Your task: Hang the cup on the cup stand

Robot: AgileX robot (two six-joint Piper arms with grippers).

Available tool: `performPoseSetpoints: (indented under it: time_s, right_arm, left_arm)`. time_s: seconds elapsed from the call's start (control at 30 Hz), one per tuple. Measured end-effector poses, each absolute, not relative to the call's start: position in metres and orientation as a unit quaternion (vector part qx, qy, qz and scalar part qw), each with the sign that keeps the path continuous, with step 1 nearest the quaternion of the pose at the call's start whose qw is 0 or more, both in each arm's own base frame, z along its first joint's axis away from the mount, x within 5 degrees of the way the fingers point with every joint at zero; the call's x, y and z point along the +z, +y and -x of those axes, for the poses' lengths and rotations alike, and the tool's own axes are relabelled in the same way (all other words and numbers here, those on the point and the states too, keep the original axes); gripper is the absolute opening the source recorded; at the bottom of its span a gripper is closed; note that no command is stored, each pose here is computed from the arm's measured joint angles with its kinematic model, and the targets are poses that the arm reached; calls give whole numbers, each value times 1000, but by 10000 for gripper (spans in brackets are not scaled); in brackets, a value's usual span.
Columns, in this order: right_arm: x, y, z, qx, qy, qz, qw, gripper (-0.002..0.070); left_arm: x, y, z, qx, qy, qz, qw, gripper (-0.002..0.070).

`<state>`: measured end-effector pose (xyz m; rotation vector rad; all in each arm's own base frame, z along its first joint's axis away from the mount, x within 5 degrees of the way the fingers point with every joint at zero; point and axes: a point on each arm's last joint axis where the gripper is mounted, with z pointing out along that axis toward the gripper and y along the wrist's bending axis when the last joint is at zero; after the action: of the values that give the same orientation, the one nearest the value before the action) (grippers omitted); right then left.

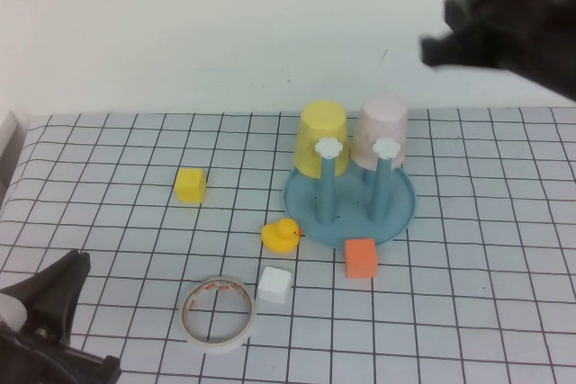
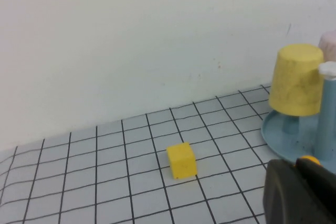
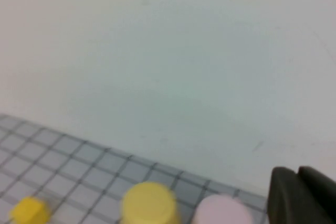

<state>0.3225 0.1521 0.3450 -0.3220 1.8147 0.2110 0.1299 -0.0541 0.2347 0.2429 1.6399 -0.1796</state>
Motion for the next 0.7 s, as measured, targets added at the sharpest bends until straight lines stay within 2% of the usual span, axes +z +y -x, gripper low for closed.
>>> performPoseSetpoints:
  time_s: [0.2,0.3,0.7]
  right_arm:
    - [347,140,-248,200,749,209,596,2]
    - [347,133,-218,231,730,232,600,0]
    - [342,94,-137,253,687,231,641,-1]
  left_arm:
    - [230,-56,-129,-87,746,-116,650,-1]
    - [228,-57,-126,-96,751,-125,641,-1]
    - [232,-52,-122,-89,739,-121,657,-1]
